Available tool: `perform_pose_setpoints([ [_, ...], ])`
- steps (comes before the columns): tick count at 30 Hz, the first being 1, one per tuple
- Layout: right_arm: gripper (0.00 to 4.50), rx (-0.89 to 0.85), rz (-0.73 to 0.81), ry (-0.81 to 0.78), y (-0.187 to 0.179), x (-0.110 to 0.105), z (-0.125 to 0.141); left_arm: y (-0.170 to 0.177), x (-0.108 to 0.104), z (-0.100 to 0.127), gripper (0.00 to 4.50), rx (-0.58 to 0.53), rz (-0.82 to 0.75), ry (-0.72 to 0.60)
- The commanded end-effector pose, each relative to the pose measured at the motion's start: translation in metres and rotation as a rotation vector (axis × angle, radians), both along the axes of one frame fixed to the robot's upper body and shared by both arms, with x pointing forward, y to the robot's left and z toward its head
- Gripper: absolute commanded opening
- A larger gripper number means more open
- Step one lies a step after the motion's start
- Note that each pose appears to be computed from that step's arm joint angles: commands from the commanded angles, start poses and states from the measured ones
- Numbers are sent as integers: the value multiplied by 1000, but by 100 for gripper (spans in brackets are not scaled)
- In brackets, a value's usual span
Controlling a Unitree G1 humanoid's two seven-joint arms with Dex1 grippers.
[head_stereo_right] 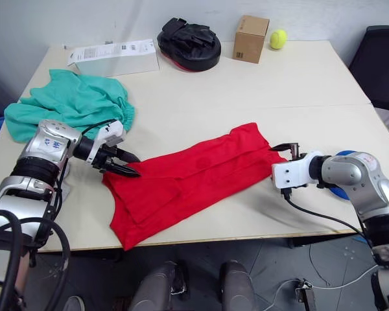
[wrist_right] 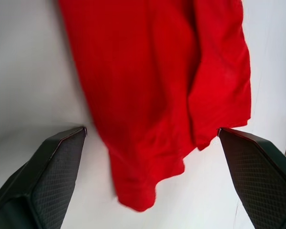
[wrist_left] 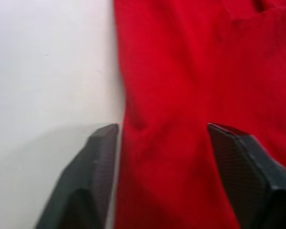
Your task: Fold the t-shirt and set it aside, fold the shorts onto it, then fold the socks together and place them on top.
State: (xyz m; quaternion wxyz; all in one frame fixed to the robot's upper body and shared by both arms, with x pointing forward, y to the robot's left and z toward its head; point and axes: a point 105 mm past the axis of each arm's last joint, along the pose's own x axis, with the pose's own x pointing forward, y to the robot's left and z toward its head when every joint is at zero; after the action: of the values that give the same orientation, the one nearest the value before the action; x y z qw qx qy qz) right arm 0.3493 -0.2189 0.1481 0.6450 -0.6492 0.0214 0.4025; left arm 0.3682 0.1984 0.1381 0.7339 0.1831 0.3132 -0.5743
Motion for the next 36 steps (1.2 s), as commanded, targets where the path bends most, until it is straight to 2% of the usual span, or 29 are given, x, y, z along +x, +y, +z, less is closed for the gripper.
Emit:
perform_pose_setpoints([
  [1, 350, -22, 17, 13, 4, 5, -9, 2, -8, -4, 161, -1, -17, 49],
  [6, 173, -57, 30, 34, 4, 11, -14, 4, -11, -3, 2, -2, -12, 57],
  [11, 2, -61, 31, 22, 13, 28, -5, 3, -16, 0, 0, -58, 28, 80],
  [19, 2, -67, 20, -33, 47, 71, 17, -13, -43, -5, 0, -187, 113, 137],
  [27, 2, -114, -4, -67, 68, 94, 20, -35, -62, -19, 0, -248, 257, 144],
  [33, 2, -126, -20, -109, 87, 104, 25, -52, -76, -25, 0, -285, 307, 139],
  [36, 2, -117, -22, -148, 98, 109, 32, -55, -77, -28, 0, -288, 345, 116],
])
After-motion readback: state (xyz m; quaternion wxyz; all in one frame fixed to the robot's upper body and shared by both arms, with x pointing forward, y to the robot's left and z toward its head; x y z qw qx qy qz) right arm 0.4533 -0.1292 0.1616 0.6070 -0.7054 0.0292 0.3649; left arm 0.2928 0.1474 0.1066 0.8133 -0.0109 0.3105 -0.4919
